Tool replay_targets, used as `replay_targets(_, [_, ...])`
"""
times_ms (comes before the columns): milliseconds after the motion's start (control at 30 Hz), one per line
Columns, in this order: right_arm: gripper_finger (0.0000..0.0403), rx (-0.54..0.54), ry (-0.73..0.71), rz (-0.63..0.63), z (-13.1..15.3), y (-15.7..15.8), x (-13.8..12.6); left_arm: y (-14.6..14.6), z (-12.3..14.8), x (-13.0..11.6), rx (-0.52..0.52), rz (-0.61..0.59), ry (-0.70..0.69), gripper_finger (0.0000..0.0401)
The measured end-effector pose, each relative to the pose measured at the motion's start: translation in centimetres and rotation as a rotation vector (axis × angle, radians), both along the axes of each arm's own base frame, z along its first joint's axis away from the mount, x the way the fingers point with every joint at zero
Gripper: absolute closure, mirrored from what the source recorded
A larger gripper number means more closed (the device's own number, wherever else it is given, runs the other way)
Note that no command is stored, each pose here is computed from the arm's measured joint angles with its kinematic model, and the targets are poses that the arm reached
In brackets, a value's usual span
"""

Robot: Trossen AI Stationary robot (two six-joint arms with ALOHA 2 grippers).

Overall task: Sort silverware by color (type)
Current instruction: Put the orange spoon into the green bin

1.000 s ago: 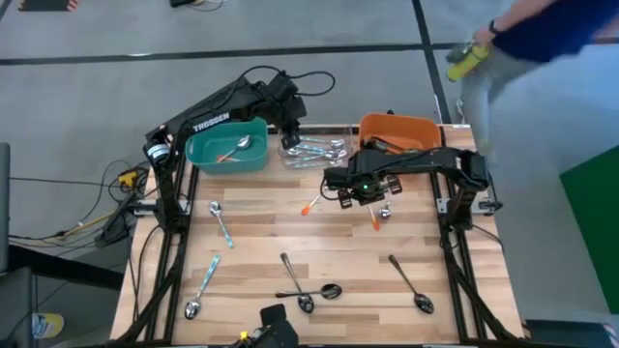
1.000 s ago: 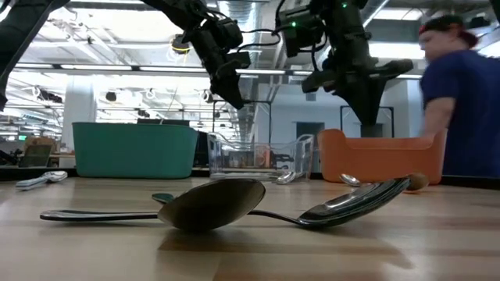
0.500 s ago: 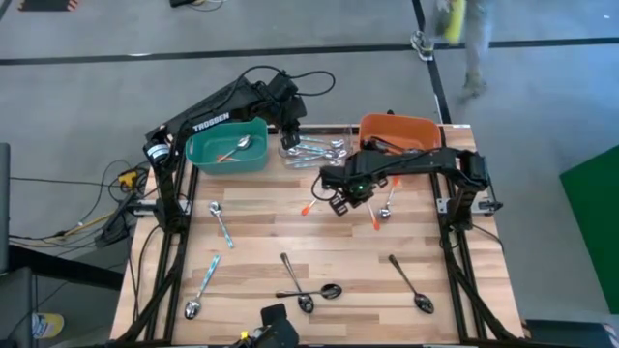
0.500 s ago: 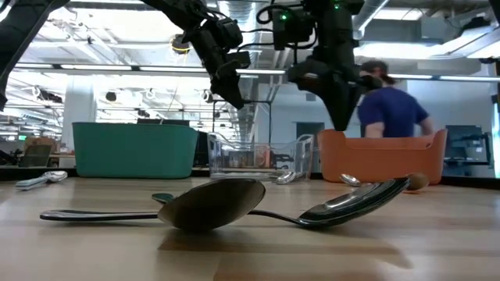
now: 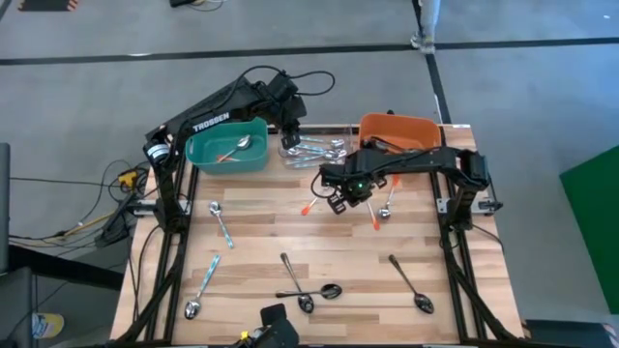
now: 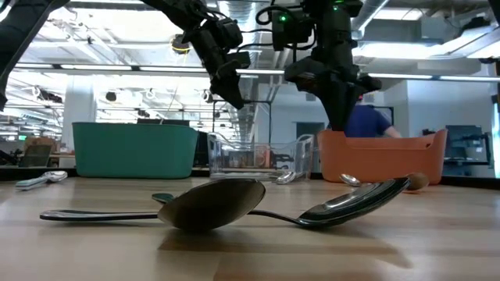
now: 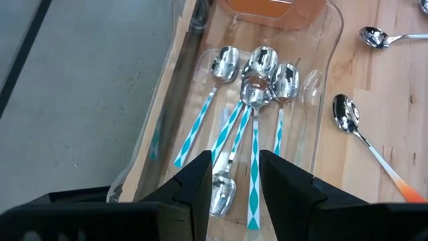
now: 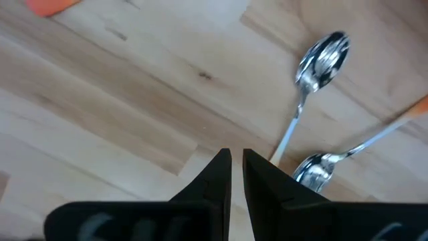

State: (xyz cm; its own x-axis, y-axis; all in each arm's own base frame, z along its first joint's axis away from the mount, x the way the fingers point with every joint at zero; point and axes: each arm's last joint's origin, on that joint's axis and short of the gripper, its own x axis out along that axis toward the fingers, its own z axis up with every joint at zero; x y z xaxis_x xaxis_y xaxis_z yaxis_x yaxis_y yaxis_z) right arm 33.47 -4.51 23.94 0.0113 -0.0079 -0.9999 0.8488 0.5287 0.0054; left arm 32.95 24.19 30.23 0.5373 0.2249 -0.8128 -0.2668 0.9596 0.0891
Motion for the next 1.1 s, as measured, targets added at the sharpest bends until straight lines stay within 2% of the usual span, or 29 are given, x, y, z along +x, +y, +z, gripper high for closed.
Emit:
replay_targets(200, [0.0341, 0.089, 0.021, -0.002, 0.0, -0.6, -0.4, 0.0, 0.0, 0.0, 0.0, 0.0, 0.0, 0.0289])
replay_targets(367, [0.0341, 0.089, 0.022, 0.034, -0.1, -0.3, -0.4, 0.0, 0.0, 0.0, 0.0, 0.0, 0.0, 0.0289])
replay_targets(600, [0.0341, 0.055, 0.047, -0.029, -0.1, -0.5, -0.6, 0.0, 0.0, 0.0, 0.0, 0.0, 0.0, 0.0289])
replay_targets(767, [0.0341, 0.042, 0.046, 0.044, -0.1, -0.3, -0.6, 0.0, 0.0, 0.0, 0.0, 0.0, 0.0, 0.0289])
replay_targets(1100, [0.034, 0.045, 0.007, 0.057, -0.2, 0.5, -0.1, 0.0, 0.0, 0.0, 0.003, -0.005, 0.001, 0.0289])
